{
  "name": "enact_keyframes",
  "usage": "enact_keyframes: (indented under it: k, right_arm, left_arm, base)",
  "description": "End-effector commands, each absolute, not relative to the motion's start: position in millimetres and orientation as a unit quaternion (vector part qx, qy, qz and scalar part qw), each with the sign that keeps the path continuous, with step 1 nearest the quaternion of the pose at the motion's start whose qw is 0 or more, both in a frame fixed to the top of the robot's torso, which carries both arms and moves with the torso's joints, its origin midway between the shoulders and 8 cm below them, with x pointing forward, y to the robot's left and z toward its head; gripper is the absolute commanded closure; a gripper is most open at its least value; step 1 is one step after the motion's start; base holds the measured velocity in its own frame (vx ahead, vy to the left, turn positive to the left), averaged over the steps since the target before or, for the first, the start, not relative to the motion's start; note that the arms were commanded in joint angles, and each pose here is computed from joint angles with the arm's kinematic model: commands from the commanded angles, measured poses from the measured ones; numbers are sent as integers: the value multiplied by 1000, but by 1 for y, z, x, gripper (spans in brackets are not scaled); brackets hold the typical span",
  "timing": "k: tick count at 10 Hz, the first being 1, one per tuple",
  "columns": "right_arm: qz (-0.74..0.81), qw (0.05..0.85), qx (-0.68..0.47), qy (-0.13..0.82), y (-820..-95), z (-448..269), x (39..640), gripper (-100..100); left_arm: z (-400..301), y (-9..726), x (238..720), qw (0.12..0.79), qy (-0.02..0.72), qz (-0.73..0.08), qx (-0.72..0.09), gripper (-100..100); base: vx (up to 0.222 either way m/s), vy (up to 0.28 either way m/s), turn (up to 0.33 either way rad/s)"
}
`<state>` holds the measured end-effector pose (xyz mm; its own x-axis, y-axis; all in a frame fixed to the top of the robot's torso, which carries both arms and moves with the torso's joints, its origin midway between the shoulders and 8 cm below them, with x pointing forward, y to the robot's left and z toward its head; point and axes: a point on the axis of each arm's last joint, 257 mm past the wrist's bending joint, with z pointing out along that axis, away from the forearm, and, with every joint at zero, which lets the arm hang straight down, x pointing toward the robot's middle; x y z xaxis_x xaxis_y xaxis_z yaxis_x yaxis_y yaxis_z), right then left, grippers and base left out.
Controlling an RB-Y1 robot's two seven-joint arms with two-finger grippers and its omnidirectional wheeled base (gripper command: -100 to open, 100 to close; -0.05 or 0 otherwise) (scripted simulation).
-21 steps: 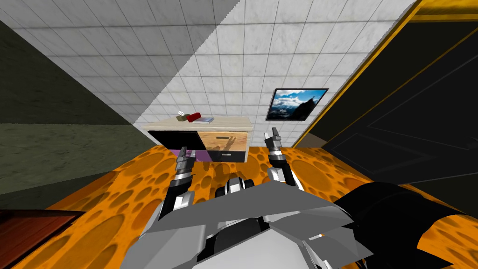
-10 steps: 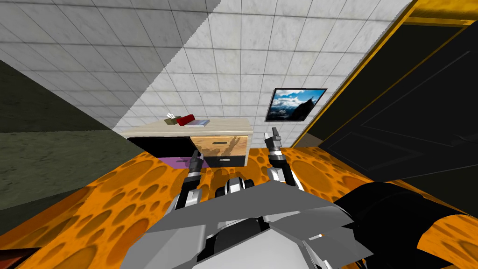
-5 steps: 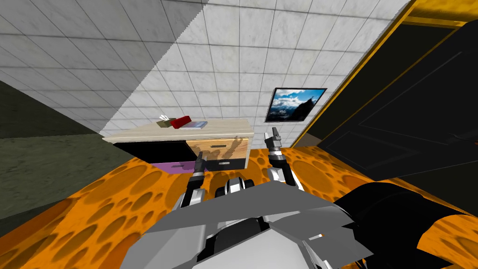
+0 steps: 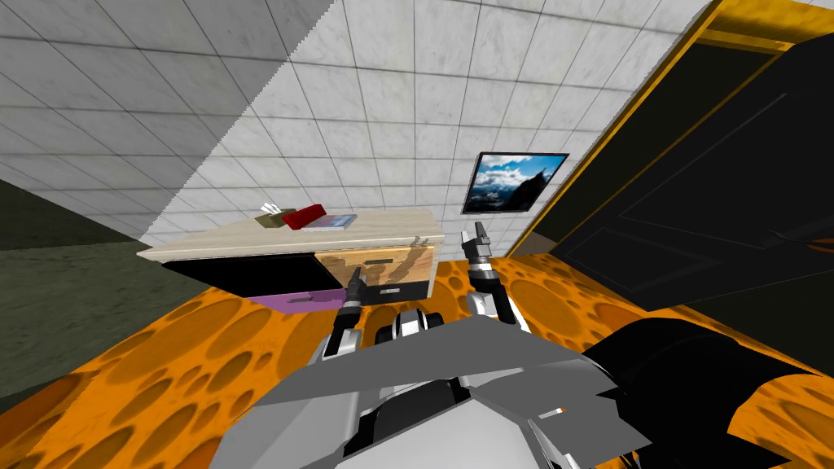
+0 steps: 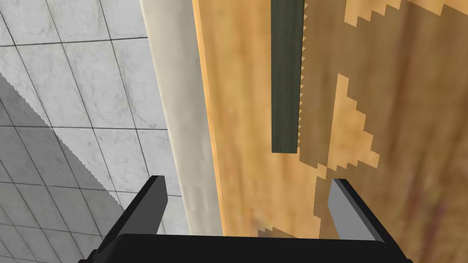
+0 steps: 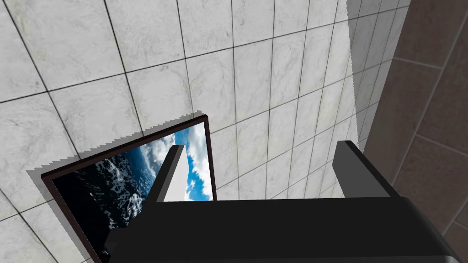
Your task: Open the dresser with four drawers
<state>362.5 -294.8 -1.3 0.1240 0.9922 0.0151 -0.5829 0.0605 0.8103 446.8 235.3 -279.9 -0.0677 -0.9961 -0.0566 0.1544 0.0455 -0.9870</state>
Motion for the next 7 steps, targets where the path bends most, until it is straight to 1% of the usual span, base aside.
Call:
enact_keyframes:
  k: [1,5,7]
  right_arm:
    - [592,665,346,296,-295,-1,362,0]
    - [592,665,346,296,-295,-1,362,0]
    - [592,665,346,296,-295,-1,362,0]
  left_arm:
    - [-296,228,448,522,498,-538,-436,-100]
    - [-320,204,450,499,501,-540,-456,-100]
    - [-310,209,457,503,501,-539,-453,-100]
  base:
    - [65,13,-33]
    - [76,16,-44]
    - [47,0,-7]
